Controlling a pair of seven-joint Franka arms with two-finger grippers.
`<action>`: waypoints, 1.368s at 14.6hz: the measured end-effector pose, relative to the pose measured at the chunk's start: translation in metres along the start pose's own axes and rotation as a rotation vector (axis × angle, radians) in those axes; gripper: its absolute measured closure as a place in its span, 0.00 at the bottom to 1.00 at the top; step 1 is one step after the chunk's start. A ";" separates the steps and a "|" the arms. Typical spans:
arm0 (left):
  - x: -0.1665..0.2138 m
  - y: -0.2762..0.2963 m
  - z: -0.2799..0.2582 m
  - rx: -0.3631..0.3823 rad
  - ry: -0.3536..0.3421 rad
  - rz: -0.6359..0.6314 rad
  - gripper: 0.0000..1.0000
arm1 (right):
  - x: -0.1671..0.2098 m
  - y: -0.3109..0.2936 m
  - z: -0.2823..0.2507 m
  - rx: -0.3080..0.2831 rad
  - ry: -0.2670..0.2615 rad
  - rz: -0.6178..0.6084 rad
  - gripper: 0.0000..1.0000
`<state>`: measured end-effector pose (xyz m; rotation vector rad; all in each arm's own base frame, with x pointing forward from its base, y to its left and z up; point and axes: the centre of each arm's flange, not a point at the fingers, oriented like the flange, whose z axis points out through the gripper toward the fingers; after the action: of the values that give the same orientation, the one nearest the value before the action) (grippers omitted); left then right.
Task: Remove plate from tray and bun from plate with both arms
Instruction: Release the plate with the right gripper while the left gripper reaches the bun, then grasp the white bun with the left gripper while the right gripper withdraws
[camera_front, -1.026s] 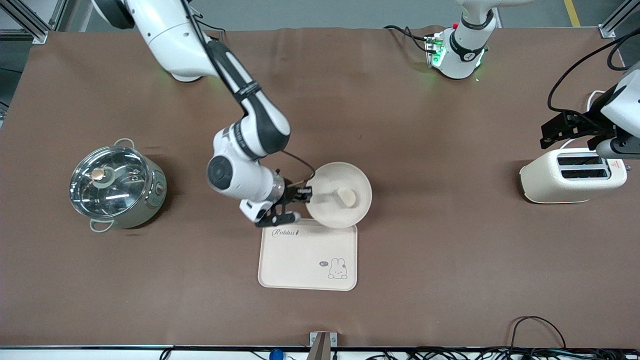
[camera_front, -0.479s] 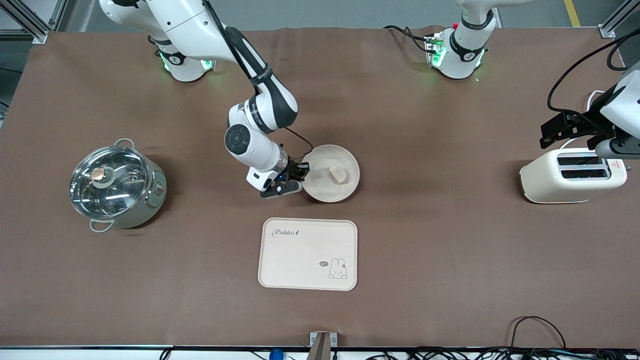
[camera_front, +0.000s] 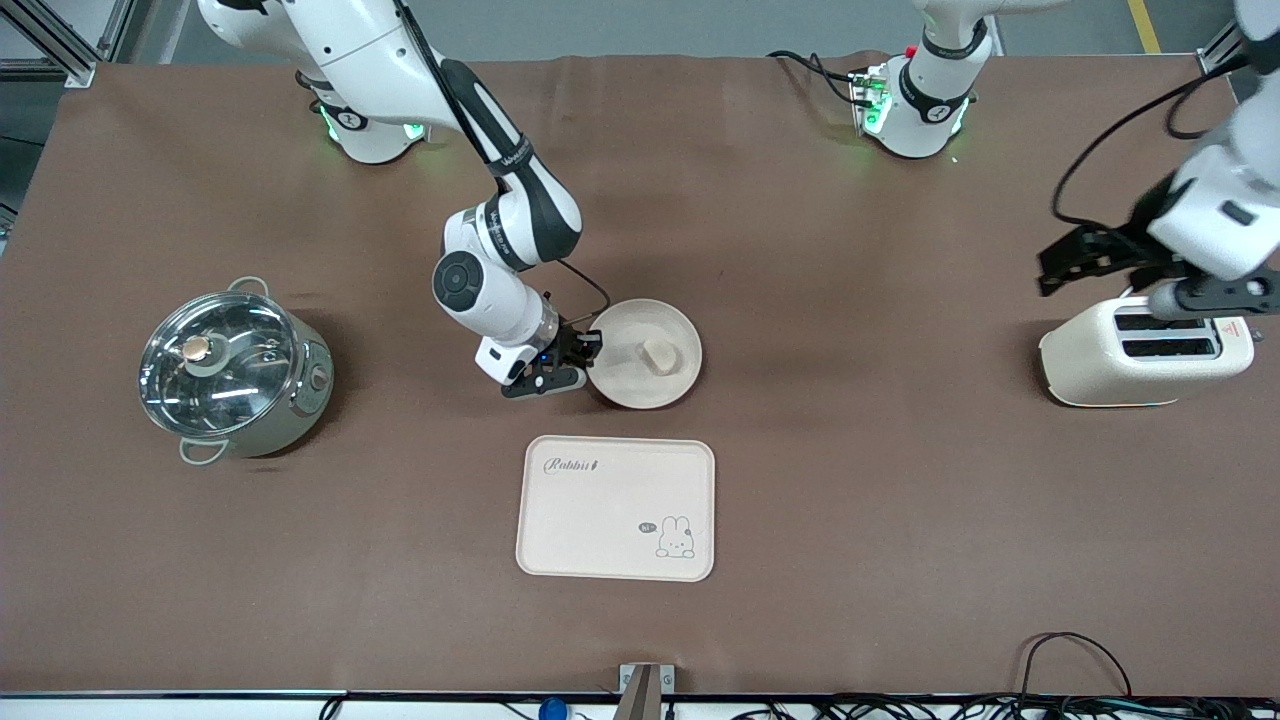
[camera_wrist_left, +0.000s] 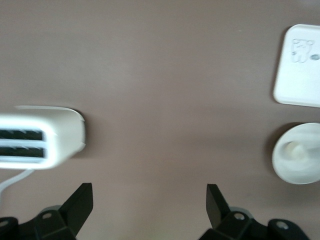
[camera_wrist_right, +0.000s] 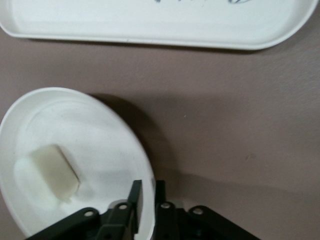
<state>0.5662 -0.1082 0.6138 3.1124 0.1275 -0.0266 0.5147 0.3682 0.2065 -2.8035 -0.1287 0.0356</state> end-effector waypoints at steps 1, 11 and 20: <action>-0.004 0.025 0.009 -0.023 -0.004 -0.043 0.00 | 0.002 0.003 -0.002 0.001 0.003 0.006 0.70; -0.059 0.314 0.231 -0.027 0.053 -0.348 0.00 | 0.089 0.091 -0.230 0.041 0.017 0.088 0.00; -0.110 0.390 0.408 -0.042 0.074 -0.449 0.00 | 0.106 0.184 -0.393 -0.198 0.028 0.107 0.00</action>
<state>0.4819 -0.5164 0.2183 2.9711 0.8099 0.0805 0.6512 0.0764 0.5158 -3.0052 0.0268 0.0093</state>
